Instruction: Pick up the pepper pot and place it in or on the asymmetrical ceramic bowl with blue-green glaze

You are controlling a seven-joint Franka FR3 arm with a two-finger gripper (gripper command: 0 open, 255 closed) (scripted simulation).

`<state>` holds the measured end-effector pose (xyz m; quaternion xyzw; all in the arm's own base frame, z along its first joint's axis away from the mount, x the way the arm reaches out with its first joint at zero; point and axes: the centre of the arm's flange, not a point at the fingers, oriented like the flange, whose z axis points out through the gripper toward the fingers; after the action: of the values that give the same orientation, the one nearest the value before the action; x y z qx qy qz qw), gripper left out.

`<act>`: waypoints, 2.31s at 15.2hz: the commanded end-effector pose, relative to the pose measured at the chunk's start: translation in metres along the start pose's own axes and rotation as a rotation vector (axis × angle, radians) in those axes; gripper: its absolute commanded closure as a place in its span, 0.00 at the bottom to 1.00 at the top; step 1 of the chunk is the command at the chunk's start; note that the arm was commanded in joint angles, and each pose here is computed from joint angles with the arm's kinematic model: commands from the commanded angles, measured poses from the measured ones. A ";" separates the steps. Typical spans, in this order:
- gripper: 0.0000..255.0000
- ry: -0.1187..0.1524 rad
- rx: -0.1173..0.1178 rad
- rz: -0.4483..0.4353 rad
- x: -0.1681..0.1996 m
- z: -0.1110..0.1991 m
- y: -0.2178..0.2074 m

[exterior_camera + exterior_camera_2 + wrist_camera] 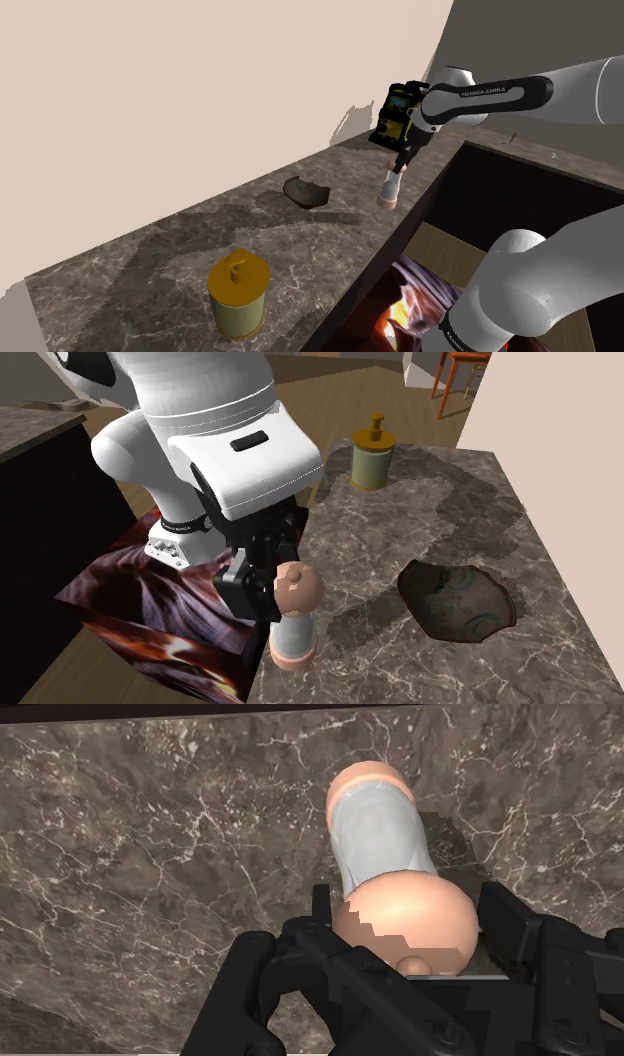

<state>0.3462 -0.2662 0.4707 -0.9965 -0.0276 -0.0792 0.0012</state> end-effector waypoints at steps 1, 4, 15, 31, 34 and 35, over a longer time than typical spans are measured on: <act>1.00 0.000 0.000 0.000 0.003 -0.012 0.001; 1.00 0.000 0.000 0.000 0.005 -0.028 0.001; 1.00 0.000 0.000 0.000 0.034 -0.075 -0.013; 1.00 0.000 0.000 0.000 0.212 -0.095 -0.125; 1.00 0.000 0.000 0.000 0.246 -0.099 -0.146; 1.00 0.000 0.000 0.000 0.257 -0.100 -0.153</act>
<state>0.5639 -0.1075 0.6069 -0.9965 -0.0275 -0.0791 0.0011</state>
